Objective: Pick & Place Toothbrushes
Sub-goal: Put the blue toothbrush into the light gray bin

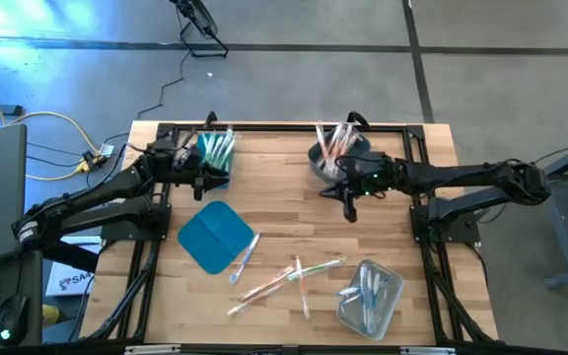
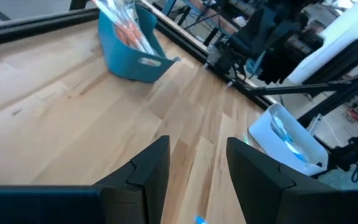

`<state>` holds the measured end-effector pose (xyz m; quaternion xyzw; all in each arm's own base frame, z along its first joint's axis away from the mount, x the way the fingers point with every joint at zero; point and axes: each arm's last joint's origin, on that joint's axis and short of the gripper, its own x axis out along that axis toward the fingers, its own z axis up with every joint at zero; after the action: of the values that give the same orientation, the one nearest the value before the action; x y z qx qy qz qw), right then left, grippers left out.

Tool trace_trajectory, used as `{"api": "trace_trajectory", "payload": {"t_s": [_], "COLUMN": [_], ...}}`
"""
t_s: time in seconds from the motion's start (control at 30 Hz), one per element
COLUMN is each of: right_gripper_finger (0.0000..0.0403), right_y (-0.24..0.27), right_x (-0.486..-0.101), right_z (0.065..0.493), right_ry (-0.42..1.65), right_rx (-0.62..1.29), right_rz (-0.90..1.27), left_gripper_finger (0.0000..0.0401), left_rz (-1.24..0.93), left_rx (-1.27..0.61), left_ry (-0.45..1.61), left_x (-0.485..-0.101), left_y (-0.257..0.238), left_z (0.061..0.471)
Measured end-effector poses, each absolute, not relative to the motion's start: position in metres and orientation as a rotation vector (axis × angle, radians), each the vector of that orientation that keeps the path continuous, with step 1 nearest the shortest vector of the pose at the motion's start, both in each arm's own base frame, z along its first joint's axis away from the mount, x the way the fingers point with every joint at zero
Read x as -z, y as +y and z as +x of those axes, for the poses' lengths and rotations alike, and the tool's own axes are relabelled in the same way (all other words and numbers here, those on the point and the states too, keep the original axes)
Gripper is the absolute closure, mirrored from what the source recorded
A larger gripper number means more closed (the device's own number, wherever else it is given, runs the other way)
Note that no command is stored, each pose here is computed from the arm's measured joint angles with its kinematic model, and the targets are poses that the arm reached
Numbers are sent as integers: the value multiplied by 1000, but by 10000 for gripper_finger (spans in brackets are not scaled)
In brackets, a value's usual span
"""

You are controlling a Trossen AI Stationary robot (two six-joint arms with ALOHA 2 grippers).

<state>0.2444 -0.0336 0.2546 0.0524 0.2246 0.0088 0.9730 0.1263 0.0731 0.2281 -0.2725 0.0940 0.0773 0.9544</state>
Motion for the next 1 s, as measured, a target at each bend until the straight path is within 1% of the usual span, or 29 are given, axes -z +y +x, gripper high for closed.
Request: {"api": "trace_trajectory", "payload": {"t_s": [0.13, 0.37, 0.5, 0.7, 0.9, 1.0], "right_gripper_finger": [400, 400, 400, 399, 400, 399], "right_y": [-31, -29, -29, -34, -40, -42], "right_x": [-263, -258, -260, -273, -273, -271], "right_z": [231, 217, 219, 225, 224, 223], "right_ry": [461, 578, 545, 395, 392, 391], "right_rx": [-27, -20, -33, -38, -25, -72], "right_rz": [87, 117, 64, -54, -70, -52], "left_gripper_finger": [244, 244, 244, 244, 244, 244], "left_rz": [-557, -568, -631, -780, -799, -777], "left_rx": [-179, -134, -105, -29, -48, -49], "left_ry": [204, 232, 259, 347, 394, 422], "left_x": [-228, -227, -225, -219, -216, -217], "left_y": [59, 26, 7, -21, -44, -53], "left_z": [135, 146, 149, 155, 165, 171]}}
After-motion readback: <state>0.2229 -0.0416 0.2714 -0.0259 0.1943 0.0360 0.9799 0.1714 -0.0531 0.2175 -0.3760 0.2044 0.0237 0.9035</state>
